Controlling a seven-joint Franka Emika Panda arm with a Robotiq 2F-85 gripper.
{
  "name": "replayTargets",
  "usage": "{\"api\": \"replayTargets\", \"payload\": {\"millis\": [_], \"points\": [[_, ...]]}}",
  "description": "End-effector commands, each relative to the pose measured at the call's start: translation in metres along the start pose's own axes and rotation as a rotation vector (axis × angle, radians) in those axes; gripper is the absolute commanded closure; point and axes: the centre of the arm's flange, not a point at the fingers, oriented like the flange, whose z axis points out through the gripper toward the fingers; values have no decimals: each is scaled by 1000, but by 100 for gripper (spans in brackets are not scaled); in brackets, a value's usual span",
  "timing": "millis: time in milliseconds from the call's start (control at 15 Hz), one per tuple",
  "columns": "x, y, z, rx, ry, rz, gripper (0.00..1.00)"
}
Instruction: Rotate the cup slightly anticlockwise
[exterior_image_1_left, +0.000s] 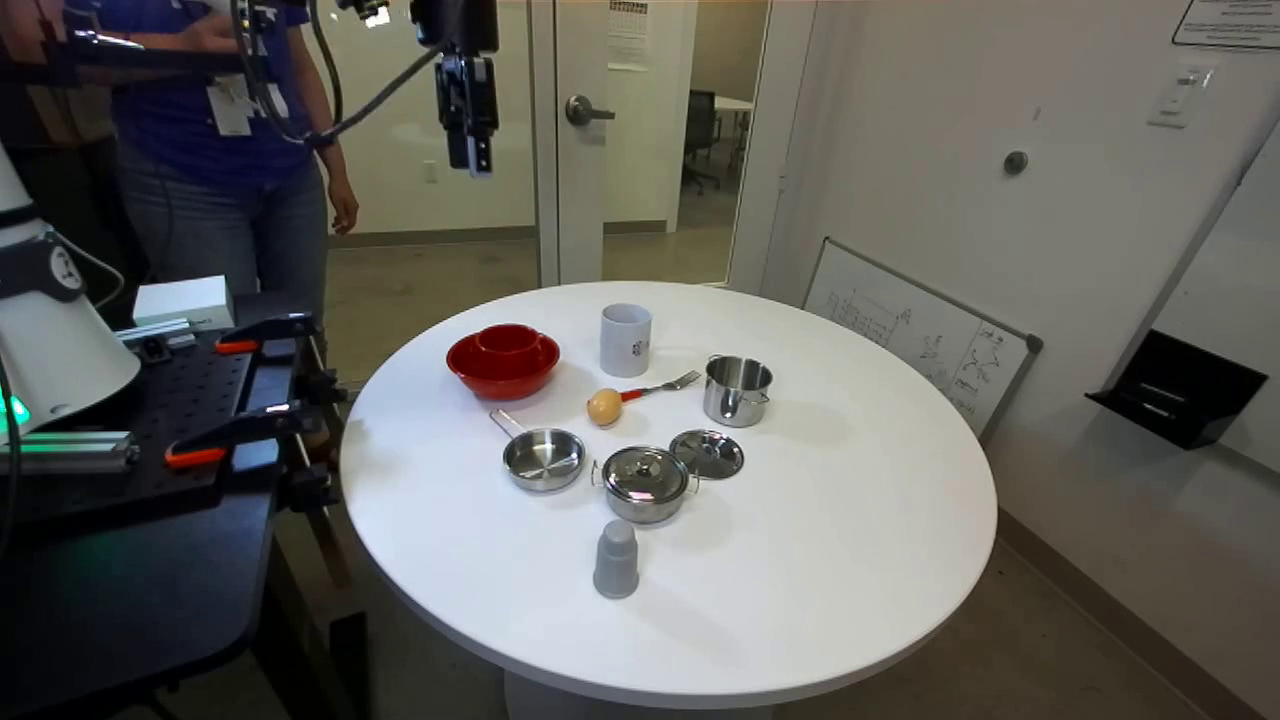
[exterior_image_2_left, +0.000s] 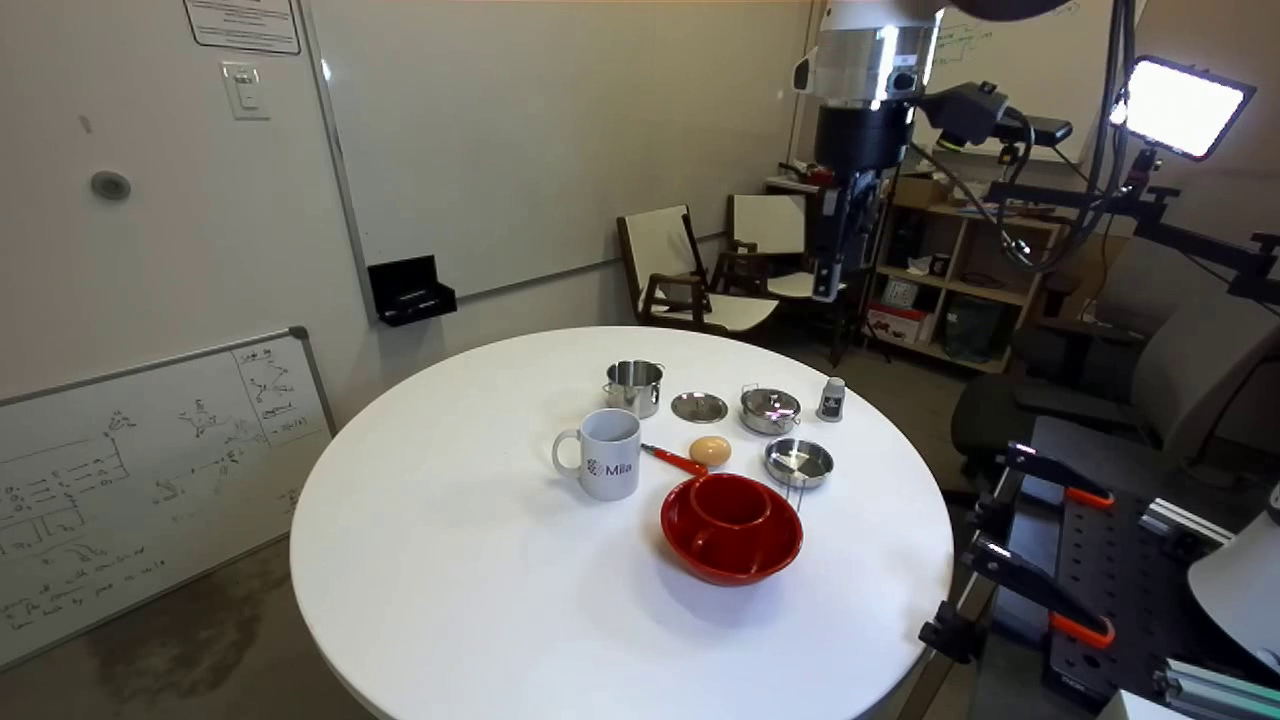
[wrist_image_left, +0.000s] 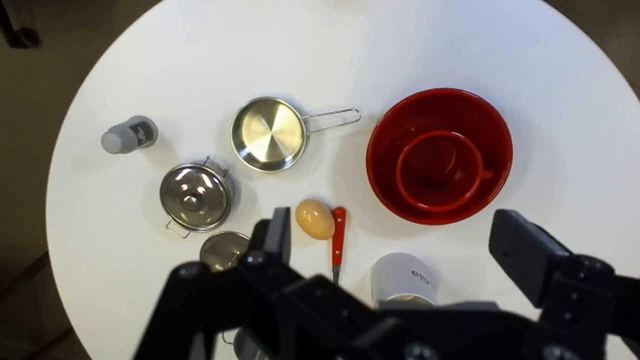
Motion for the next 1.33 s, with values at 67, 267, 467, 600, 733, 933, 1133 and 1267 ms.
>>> {"api": "replayTargets", "payload": {"millis": [67, 267, 467, 600, 733, 933, 1133, 1267], "points": [[42, -4, 44, 6, -37, -38, 0], [54, -5, 62, 28, -80, -91, 0], [40, -6, 63, 28, -90, -74, 0], [45, -5, 68, 30, -98, -81, 0], [46, -5, 68, 30, -99, -83, 0], [52, -1, 64, 20, -84, -7, 0], [73, 7, 73, 14, -73, 129, 0], [92, 8, 80, 6, -63, 188, 0]]}}
